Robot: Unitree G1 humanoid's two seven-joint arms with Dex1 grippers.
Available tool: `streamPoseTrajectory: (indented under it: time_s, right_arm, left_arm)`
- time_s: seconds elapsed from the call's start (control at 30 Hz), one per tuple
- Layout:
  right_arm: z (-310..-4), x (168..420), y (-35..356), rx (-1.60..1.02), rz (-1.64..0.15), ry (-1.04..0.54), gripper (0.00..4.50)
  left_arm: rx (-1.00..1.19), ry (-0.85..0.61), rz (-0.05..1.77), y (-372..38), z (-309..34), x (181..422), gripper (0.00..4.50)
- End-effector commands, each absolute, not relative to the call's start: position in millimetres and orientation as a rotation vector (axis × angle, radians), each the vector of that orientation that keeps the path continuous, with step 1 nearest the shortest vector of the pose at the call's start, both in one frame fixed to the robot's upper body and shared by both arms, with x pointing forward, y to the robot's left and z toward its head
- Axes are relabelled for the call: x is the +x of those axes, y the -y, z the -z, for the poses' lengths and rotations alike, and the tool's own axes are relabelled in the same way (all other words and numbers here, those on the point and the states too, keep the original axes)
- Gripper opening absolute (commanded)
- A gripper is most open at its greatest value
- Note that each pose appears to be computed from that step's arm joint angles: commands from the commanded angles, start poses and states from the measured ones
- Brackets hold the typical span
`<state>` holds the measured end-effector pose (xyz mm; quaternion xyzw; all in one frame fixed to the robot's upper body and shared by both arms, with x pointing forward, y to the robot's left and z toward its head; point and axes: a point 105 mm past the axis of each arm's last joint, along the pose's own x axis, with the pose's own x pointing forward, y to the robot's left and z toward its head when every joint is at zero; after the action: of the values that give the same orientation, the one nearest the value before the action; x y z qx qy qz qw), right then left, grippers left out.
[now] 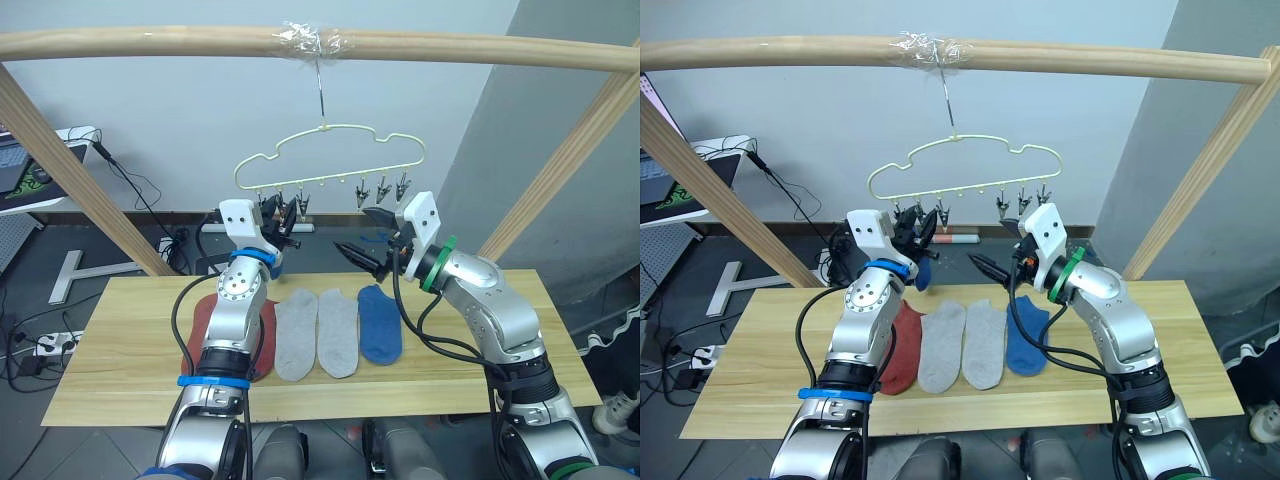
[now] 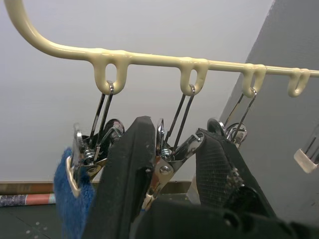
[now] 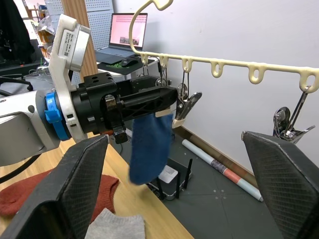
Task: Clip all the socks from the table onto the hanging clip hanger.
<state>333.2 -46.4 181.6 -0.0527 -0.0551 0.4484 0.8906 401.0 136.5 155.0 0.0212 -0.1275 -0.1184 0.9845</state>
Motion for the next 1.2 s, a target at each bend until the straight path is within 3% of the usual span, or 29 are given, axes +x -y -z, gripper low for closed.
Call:
streamPoseTrajectory:
  time_s: [0.03,0.1,0.73,0.97,1.2]
  right_arm:
    - [-201.3,329.0,47.8,-0.111,-0.939,0.186,4.50]
    - [-201.5,328.9,47.8,-0.112,-0.939,0.186,4.50]
    - [-199.2,328.7,47.2,-0.106,-0.942,0.176,4.50]
    - [-198.9,328.7,46.6,-0.105,-0.943,0.175,4.50]
    - [-198.7,328.4,47.5,-0.105,-0.940,0.175,4.50]
  left_arm:
    - [0.035,0.325,0.246,-135.8,-172.7,399.2,0.58]
    - [0.033,0.325,0.246,-135.9,-172.6,398.8,0.25]
    - [0.050,0.318,0.233,-139.7,-172.0,397.9,0.25]
    - [0.054,0.310,0.221,-140.8,-170.5,399.2,2.49]
    - [0.051,0.311,0.226,-139.7,-171.7,399.5,2.49]
